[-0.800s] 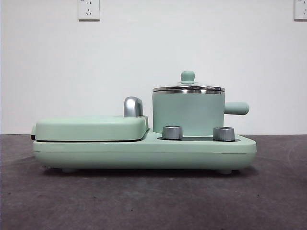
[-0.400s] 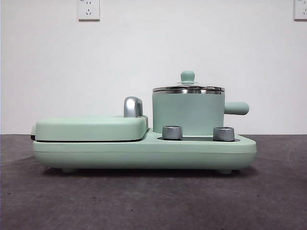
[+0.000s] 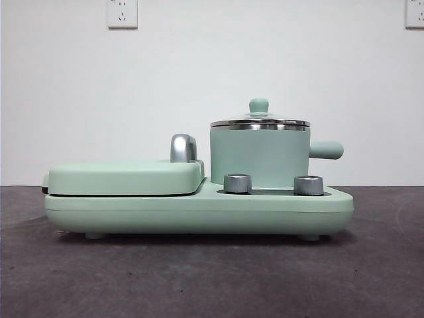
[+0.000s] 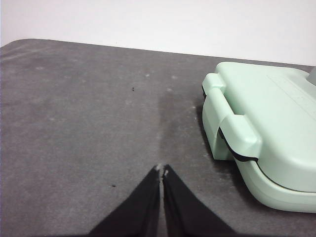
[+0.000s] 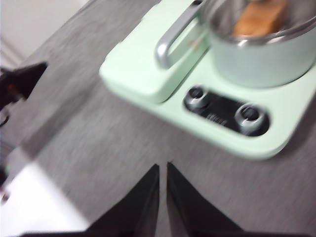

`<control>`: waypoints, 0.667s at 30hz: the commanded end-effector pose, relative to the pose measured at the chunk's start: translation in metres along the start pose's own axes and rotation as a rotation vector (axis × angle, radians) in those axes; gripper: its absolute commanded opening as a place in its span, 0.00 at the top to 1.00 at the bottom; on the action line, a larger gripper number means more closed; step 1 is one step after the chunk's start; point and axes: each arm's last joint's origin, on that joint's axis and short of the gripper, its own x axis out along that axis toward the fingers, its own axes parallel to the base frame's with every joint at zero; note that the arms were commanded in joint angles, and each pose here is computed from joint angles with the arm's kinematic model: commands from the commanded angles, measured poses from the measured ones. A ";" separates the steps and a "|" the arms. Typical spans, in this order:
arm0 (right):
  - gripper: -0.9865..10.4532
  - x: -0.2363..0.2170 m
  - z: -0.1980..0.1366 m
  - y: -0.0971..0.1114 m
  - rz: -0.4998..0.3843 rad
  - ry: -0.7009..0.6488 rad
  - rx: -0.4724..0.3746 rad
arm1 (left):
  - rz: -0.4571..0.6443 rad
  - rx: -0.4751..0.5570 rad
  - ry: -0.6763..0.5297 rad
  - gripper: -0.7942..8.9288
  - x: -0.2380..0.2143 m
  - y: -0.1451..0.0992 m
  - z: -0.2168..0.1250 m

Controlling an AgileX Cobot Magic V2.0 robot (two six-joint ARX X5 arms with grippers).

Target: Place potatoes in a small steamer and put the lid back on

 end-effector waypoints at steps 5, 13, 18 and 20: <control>0.89 0.007 -0.019 -0.023 -0.067 -0.324 -0.109 | 0.004 0.006 0.026 0.91 0.002 0.001 -0.007; 0.89 0.030 -0.082 -0.064 -0.388 -0.522 -0.238 | 0.005 0.006 0.026 0.91 0.002 0.001 -0.007; 0.89 0.040 -0.112 -0.081 -0.566 -0.520 -0.180 | 0.004 0.006 0.026 0.91 0.002 0.001 -0.007; 0.89 0.044 -0.121 -0.085 -0.586 -0.510 -0.170 | 0.004 0.006 0.026 0.91 0.002 0.001 -0.007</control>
